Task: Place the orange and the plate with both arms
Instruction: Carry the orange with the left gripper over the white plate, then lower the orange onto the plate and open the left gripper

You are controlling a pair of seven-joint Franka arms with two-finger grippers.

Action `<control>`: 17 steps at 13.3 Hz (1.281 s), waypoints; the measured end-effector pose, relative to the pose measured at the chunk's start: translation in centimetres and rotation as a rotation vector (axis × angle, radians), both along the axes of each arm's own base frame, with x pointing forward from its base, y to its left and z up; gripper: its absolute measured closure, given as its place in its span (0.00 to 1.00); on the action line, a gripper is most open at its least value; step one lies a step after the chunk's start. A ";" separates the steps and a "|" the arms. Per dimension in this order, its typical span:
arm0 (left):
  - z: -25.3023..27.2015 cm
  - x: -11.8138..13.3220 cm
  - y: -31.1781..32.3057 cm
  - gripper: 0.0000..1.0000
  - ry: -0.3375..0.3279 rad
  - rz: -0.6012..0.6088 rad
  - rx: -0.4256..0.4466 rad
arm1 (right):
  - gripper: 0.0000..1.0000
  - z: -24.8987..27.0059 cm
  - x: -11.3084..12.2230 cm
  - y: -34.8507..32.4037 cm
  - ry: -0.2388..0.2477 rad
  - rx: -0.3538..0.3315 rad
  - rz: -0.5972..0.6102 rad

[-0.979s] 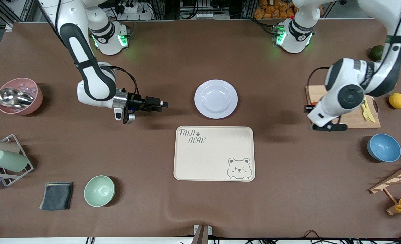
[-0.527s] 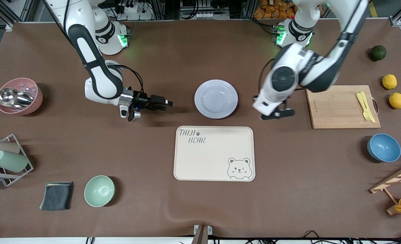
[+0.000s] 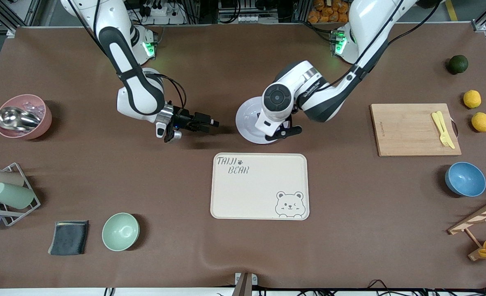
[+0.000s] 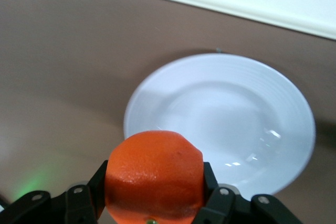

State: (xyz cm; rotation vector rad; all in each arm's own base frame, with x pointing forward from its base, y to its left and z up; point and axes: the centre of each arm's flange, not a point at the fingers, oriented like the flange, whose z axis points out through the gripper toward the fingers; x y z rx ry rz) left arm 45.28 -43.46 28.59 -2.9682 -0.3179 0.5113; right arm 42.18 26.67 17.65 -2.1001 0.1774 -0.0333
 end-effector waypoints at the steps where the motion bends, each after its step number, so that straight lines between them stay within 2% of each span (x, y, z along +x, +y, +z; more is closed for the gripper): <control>1: -0.2 0.1 -0.7 0.30 0.010 0.002 -0.014 | 0.01 -0.9 -0.4 0.1 -0.015 0.002 -0.007; 6: -3.2 -0.5 -2.6 0.30 0.068 -0.002 -0.038 | 0.05 -2.4 -1.5 1.2 -0.018 -0.001 0.005; 11: -5.7 -1.9 -4.8 0.30 0.066 -0.019 -0.071 | 0.05 -2.3 -1.6 1.5 -0.019 0.004 0.002; 17: -7.9 -1.1 -3.9 0.30 0.068 0.004 -0.055 | 0.05 -2.3 -1.6 1.5 -0.020 0.005 0.001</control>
